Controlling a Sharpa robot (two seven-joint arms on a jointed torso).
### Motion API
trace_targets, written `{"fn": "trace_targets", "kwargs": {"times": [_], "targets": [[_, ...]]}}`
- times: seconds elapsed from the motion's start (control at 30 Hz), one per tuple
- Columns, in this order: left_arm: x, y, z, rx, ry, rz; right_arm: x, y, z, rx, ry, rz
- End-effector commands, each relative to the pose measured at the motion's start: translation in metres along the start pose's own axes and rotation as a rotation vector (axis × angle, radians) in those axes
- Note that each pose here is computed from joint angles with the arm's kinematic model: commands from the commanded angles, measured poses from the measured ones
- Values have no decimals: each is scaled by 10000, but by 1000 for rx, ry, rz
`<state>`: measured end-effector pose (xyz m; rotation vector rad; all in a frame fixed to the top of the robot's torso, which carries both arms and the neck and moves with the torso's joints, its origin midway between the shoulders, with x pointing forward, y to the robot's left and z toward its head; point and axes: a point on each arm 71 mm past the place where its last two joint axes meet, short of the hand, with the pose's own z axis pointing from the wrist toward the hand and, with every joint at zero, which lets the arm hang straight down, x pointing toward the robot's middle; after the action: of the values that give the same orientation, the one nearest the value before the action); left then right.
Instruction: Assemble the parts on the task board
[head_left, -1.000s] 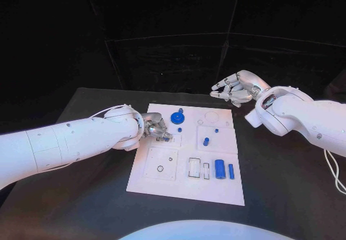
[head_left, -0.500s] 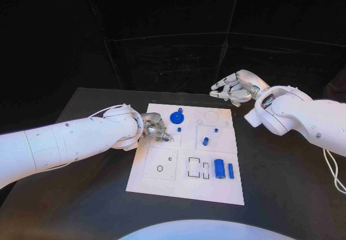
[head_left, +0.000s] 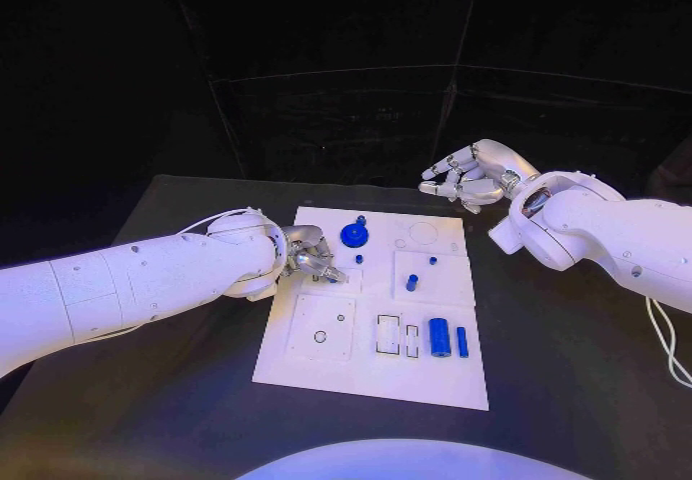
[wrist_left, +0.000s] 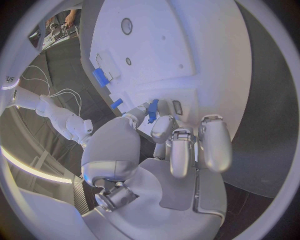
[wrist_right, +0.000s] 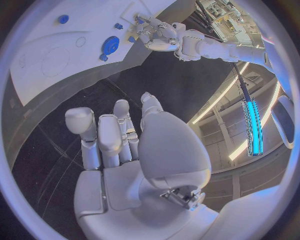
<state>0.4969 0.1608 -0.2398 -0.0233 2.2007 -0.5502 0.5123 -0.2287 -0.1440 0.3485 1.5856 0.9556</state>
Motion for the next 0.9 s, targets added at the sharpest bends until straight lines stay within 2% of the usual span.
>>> {"fn": "trace_targets", "kwargs": {"times": [0.03, 0.57, 0.9], "targets": [[9, -1, 2, -2, 7, 9, -5, 19, 5, -13, -1, -2], [-9, 2, -18, 2, -24, -3, -4, 19, 7, -14, 0, -2], [-24, 31, -33, -2, -36, -8, -3, 17, 9, -13, 1, -2]]}}
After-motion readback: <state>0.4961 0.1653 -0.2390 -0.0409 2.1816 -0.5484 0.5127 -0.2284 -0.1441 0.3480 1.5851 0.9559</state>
